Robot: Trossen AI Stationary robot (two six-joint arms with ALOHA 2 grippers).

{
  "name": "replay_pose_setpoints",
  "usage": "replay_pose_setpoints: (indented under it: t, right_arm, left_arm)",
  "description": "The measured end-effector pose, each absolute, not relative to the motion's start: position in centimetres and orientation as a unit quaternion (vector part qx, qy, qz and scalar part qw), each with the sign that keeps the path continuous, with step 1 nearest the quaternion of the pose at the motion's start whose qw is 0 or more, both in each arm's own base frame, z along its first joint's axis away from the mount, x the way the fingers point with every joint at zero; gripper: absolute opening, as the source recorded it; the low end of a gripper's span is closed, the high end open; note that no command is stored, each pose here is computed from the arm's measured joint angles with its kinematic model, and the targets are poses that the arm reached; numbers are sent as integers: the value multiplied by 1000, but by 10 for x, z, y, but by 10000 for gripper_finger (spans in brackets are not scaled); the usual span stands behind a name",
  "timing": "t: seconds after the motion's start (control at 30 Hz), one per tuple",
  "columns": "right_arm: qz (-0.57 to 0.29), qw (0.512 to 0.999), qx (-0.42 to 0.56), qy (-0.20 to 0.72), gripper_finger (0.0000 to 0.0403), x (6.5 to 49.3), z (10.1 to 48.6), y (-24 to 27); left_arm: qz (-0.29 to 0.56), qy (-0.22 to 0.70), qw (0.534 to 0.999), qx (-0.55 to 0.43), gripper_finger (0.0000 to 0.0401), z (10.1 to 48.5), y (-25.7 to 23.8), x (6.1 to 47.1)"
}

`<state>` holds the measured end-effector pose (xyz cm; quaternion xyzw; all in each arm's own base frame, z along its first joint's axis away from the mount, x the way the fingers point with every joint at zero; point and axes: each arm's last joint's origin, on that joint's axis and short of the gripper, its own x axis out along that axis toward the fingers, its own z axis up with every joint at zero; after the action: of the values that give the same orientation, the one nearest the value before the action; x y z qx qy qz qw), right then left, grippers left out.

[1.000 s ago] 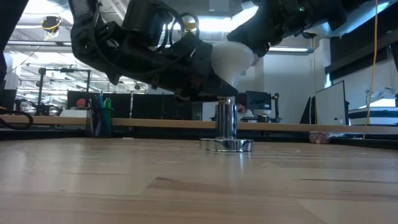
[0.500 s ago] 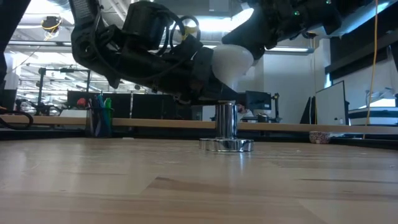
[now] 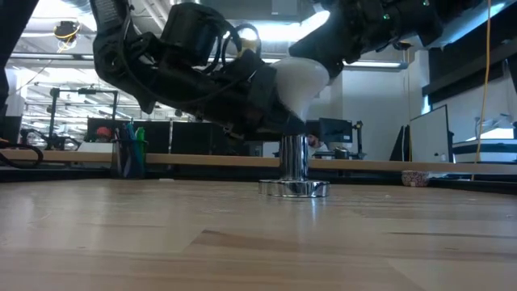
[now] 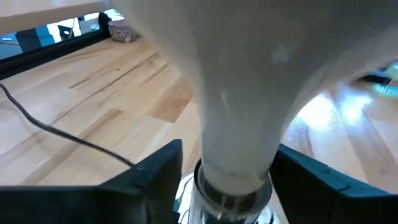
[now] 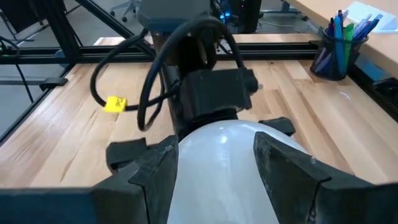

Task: Screw lightbulb
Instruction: Insert the lightbulb into the lamp

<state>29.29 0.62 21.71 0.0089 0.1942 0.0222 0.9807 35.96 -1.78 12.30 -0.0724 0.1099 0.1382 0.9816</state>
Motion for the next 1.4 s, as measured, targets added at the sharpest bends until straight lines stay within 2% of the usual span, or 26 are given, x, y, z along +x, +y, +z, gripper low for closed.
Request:
replay_pose_setpoints:
  t: [0.13,0.47,0.97,1.4]
  right_arm:
    - [33,981,12,189,214,293,216,7]
    - [38,981,13,190,214,298,210,7]
    - [33,979,33,197,214,299,199,7]
    - [38,984,57,163,214,300,203,10]
  left_arm:
    - [139,113,981,-75,244,122,-18,359]
    - [136,88,984,-79,247,142,-18,361]
    - [138,106,982,-78,248,140,-19,360]
    - [137,104,982,-81,248,140,-19,360]
